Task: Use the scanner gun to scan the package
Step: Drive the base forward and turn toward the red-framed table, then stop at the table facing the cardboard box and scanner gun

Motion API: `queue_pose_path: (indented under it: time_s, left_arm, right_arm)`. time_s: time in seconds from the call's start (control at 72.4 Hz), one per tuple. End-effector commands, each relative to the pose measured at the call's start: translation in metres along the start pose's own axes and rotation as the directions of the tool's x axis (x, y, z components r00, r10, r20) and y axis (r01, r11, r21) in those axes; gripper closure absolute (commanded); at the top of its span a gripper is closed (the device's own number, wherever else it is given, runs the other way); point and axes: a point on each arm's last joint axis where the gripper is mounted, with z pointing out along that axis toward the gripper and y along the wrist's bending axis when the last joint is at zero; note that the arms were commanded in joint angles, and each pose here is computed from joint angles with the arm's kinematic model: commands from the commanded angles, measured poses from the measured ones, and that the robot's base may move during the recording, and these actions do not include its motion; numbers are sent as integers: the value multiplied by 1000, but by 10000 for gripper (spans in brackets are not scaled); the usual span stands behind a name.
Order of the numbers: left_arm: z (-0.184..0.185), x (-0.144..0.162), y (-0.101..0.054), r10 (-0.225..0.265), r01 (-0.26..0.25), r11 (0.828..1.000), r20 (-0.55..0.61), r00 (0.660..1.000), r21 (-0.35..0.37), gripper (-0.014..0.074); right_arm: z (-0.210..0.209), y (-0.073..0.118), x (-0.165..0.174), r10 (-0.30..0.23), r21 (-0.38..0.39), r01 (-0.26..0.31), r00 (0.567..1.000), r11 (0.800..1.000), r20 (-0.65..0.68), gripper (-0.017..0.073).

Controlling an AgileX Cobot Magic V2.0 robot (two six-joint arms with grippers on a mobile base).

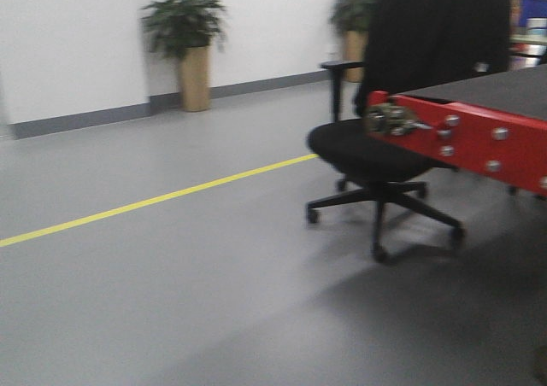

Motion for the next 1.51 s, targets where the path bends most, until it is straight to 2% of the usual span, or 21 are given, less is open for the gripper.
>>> queue_pose_path:
  time_s: [0.0,1.491]
  left_arm:
    - [0,-3,0,-3,3,1000,24,1000,7,705]
    - [0,-3,0,-3,3,1000,24,1000,7,705]
  right_arm:
    - [0,0,-2,3,2,-3,1000,1000,26,725]
    - [0,0,-2,3,2,-3,1000,1000,26,725]
